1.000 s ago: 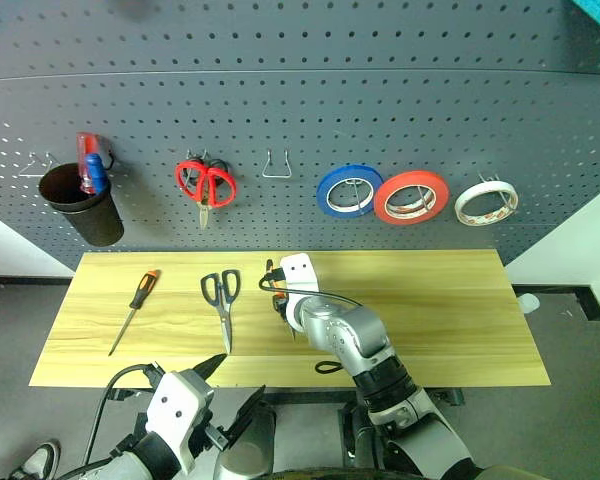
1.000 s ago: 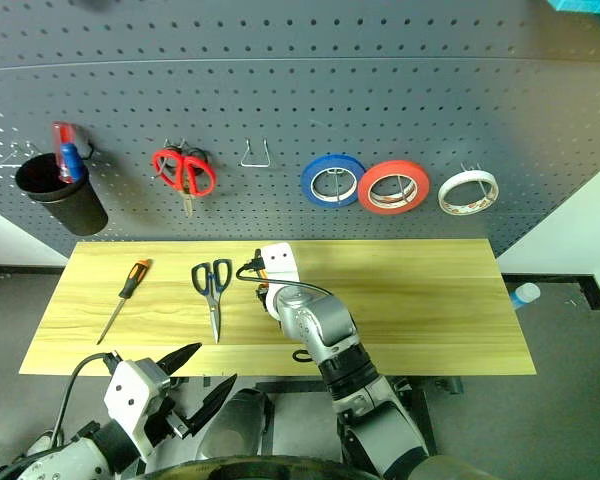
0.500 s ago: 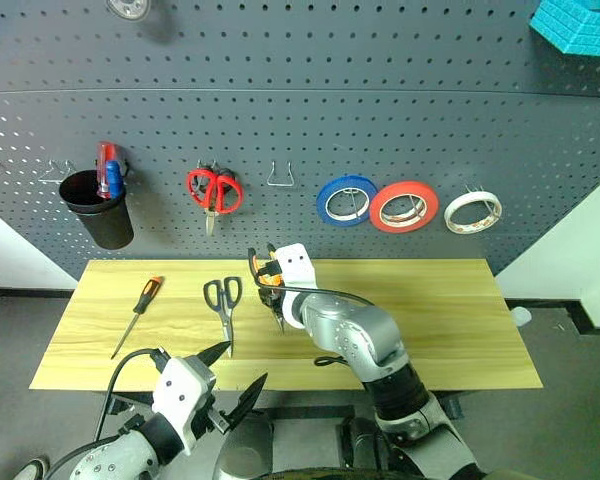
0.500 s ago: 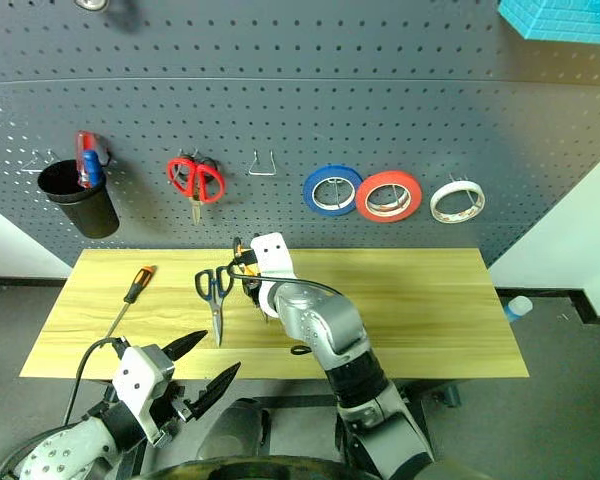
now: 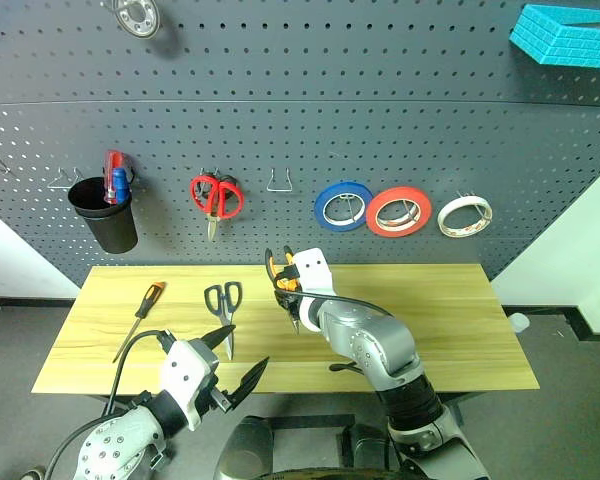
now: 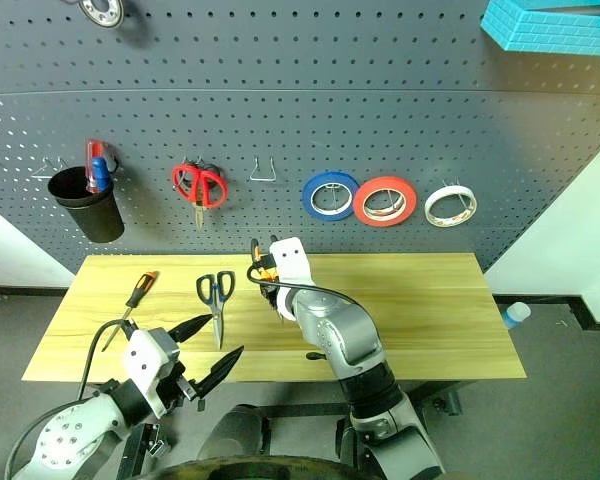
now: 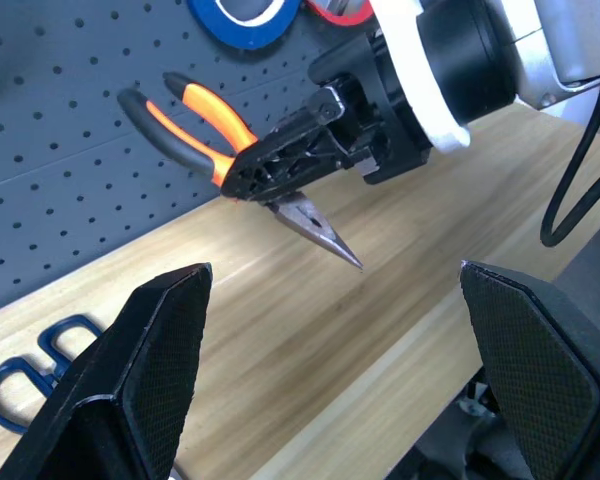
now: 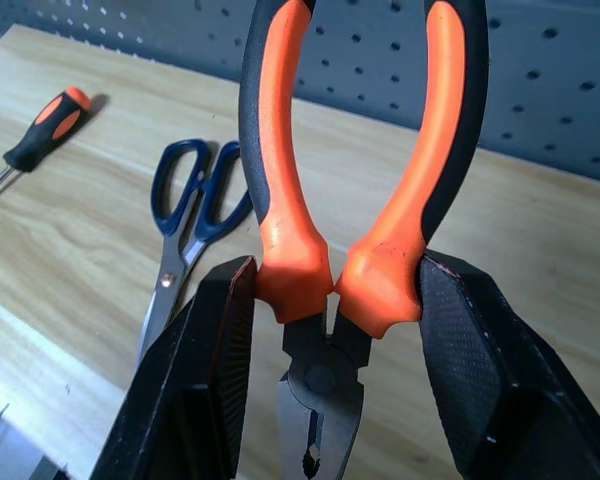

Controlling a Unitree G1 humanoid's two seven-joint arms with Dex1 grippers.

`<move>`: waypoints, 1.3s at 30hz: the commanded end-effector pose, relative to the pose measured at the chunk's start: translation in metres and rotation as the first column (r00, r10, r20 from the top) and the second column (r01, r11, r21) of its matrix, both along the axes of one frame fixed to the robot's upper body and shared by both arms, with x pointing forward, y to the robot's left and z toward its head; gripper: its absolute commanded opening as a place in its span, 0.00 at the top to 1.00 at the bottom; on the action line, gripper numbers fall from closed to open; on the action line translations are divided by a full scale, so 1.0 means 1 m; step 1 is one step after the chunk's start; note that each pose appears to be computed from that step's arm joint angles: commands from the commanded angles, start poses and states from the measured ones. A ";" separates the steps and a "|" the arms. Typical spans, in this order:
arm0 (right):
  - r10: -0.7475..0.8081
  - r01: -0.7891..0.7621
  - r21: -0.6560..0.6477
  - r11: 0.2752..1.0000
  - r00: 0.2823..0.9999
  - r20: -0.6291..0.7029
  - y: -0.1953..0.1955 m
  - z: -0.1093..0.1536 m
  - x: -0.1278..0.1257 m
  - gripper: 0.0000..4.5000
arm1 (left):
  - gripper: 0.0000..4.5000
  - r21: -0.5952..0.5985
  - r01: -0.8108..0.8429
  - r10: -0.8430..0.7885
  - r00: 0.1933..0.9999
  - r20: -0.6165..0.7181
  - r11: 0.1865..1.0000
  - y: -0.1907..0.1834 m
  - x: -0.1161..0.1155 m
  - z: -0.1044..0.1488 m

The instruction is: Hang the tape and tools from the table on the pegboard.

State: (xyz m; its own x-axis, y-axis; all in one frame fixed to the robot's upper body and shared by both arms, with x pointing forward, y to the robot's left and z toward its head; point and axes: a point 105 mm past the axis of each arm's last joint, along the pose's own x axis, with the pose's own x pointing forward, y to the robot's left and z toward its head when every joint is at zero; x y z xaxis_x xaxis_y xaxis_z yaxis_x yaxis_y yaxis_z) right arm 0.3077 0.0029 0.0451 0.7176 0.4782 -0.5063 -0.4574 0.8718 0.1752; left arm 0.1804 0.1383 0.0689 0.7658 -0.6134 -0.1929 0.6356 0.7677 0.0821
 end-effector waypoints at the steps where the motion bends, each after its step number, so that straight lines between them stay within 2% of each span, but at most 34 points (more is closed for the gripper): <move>1: 0.007 -0.013 0.049 0.999 0.993 0.121 0.001 0.031 0.007 0.55 | 0.08 -0.023 0.020 -0.019 0.999 0.045 1.000 -0.004 0.003 0.007; 21: 0.047 -0.073 0.082 0.994 0.956 0.289 -0.023 0.052 0.005 0.55 | 0.08 -0.039 0.025 -0.019 0.989 0.145 0.999 -0.002 0.028 0.012; 29: 0.037 -0.085 0.105 0.991 0.919 0.392 -0.030 0.067 0.013 0.55 | 0.08 -0.050 0.036 -0.025 0.980 0.198 0.998 -0.004 0.050 0.014; 39: 0.036 -0.089 0.093 0.992 0.888 0.459 -0.034 0.074 0.023 0.55 | 0.08 -0.070 0.069 -0.048 0.963 0.265 0.995 -0.013 0.075 0.018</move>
State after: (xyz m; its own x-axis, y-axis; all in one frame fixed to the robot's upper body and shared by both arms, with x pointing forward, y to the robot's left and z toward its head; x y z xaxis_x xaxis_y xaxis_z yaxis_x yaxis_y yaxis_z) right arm 0.3253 -0.0294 0.0954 0.8101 0.5624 -0.1655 -0.5615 0.8255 0.0570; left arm 0.2542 0.1303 0.0789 0.7621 -0.6470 0.0245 0.6352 0.7545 0.1652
